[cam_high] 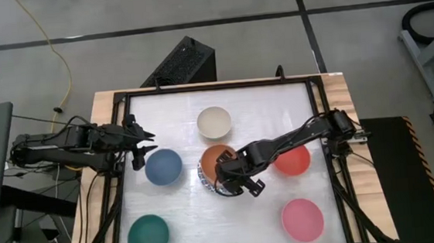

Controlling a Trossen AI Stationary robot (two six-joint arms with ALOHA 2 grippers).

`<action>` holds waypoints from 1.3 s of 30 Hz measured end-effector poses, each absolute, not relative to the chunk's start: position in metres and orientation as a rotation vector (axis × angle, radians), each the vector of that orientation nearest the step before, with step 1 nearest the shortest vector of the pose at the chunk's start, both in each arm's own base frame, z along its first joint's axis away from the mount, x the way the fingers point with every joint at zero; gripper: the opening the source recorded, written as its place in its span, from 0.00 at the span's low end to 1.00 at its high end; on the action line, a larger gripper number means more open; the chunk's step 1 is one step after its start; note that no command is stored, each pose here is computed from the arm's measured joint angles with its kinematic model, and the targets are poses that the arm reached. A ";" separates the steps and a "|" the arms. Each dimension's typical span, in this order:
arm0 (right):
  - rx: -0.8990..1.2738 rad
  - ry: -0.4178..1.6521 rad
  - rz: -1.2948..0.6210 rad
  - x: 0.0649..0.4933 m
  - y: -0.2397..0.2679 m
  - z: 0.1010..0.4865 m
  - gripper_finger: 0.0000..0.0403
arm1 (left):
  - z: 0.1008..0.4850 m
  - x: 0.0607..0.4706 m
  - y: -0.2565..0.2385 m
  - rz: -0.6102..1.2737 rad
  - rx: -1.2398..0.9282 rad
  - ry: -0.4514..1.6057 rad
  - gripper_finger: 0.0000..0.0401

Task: Nest bowls inside each other by size order
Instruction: Stack the orange bowl into the white blue bowls

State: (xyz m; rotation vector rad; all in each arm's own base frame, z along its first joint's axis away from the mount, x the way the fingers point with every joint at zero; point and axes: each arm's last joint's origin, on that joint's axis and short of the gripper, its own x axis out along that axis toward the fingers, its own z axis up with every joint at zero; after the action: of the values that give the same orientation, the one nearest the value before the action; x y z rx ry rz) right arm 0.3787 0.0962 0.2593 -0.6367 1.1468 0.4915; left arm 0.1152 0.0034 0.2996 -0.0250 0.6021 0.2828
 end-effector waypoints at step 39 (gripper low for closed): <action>-0.496 1.211 0.522 0.389 0.083 0.239 0.02 | 0.299 0.115 0.003 0.281 -0.024 0.612 0.46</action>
State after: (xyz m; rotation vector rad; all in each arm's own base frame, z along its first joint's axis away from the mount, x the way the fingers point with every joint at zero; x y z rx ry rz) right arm 0.3887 0.0831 0.2394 -0.4963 1.2108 0.5221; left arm 0.1147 0.0034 0.2988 -0.0243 0.6124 0.2814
